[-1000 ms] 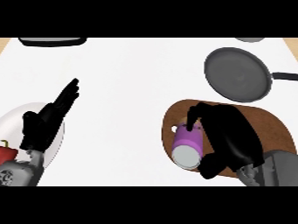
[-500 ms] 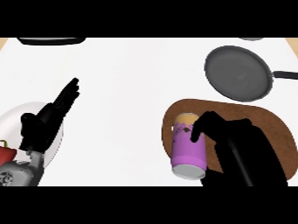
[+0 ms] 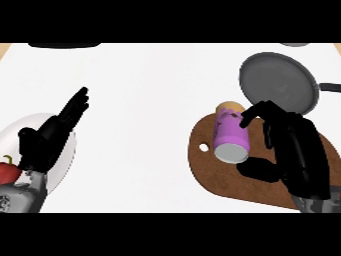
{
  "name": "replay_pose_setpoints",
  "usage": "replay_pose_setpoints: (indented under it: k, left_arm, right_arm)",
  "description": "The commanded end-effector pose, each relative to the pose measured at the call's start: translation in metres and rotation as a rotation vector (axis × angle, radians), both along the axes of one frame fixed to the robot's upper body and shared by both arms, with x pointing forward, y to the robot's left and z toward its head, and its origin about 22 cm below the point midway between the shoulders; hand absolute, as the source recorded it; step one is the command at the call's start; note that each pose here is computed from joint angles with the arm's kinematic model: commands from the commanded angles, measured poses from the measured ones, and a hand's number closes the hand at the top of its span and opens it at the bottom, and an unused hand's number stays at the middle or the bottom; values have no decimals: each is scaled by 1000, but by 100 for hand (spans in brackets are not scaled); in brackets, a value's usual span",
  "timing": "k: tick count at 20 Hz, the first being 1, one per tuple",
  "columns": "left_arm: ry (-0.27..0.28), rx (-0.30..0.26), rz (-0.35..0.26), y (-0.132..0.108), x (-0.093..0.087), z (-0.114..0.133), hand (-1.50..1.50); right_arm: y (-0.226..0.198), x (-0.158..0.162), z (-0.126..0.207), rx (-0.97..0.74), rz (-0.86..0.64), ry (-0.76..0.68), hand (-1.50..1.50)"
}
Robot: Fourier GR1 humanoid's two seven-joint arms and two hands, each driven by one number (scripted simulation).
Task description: Pick the can from the cutting board and place it in the pan
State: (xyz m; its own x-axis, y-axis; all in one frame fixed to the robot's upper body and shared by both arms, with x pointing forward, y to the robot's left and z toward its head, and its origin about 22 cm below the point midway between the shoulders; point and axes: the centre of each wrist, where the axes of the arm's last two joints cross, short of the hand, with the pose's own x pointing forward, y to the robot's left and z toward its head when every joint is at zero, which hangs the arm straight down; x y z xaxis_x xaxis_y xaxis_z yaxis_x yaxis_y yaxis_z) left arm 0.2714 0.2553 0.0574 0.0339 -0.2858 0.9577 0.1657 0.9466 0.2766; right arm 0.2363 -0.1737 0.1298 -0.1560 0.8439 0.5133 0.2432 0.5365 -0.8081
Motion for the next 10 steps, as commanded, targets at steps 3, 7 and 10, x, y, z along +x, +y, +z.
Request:
replay_pose_setpoints:
  k: [3, 7, 10]
  left_arm:
    - [5, 7, -7, -5, 9, -10, 0]
    - [-1, -7, -11, -2, 6, -2, 0]
    - [-3, -9, -12, -4, 16, 8, 0]
  right_arm:
    - [-43, 51, -35, 3, -65, -13, 150]
    - [-67, 89, -37, -22, -139, -72, 150]
    - [-92, 114, -39, -15, -153, -61, 150]
